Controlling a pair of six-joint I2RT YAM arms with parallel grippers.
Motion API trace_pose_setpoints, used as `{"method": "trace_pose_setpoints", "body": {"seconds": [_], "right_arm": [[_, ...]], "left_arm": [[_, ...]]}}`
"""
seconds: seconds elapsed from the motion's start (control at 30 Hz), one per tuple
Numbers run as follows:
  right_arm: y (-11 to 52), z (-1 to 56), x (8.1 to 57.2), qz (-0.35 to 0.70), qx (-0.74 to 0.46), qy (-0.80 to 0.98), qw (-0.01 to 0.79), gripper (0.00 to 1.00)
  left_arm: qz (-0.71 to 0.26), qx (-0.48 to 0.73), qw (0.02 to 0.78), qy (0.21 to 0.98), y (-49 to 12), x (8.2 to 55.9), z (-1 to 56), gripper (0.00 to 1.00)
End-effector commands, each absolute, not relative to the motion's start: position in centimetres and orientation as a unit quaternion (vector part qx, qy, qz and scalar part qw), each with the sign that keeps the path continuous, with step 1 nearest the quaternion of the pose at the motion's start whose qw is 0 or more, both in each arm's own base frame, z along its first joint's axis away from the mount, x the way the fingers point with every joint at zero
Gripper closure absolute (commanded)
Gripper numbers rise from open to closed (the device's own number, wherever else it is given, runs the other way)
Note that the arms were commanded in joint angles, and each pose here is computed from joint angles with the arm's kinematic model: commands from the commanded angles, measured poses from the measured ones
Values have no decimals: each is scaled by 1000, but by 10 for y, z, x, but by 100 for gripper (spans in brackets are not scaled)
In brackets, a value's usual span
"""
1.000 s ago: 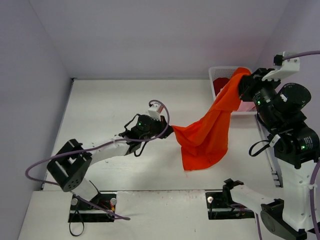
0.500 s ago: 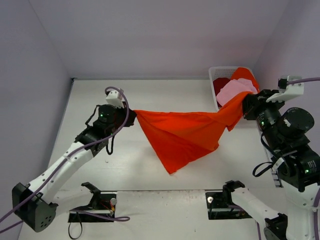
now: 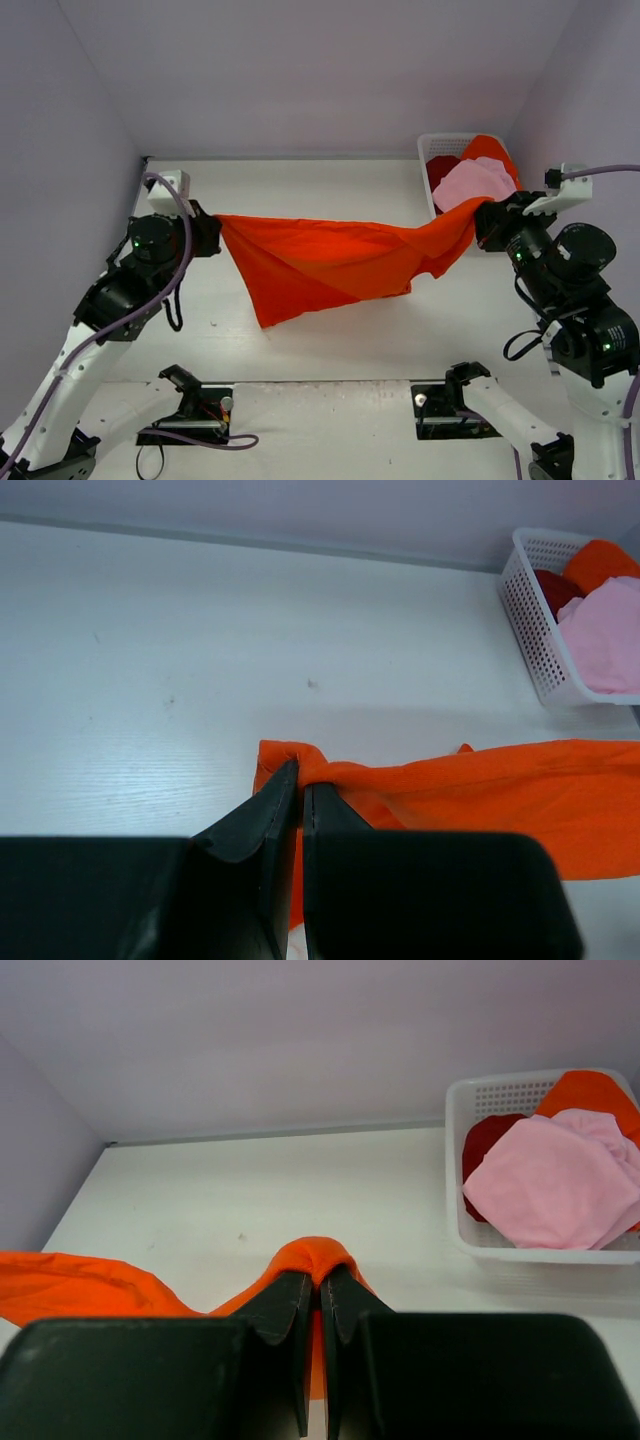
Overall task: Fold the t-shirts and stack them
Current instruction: Flatten the tshirt out
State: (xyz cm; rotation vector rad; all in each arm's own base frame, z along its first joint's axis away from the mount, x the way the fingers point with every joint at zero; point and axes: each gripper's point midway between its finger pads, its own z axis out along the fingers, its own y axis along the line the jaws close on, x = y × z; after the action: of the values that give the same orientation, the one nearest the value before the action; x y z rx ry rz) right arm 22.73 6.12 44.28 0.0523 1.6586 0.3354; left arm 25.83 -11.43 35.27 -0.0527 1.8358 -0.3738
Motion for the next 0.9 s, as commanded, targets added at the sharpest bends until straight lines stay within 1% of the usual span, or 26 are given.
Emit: {"method": "trace_pose_setpoints", "body": {"seconds": [0.0,0.1,0.23,0.33,0.47,0.67,0.77,0.87], "right_arm": [[66,479,215,184,17,687,703,100],[62,497,203,188,16,669,719,100],[63,521,183,210,3,641,738,100],[64,538,166,225,-10,620,752,100],[68,553,143,256,-21,596,761,100],[69,551,116,282,-23,582,763,100],[75,538,114,291,-27,590,753,100],[79,520,123,287,-27,608,740,100]], "left_arm": [[-137,-40,623,769,-87,241,385,100],[-134,-40,637,758,-75,227,401,100],[-159,-35,669,725,-65,203,443,100],[-179,-31,685,706,-59,186,463,100],[-199,-26,694,692,-54,168,474,100],[-218,-29,698,681,-45,145,475,100],[-224,-32,698,679,-41,137,473,100],[-223,-35,694,684,-42,138,465,100]]}}
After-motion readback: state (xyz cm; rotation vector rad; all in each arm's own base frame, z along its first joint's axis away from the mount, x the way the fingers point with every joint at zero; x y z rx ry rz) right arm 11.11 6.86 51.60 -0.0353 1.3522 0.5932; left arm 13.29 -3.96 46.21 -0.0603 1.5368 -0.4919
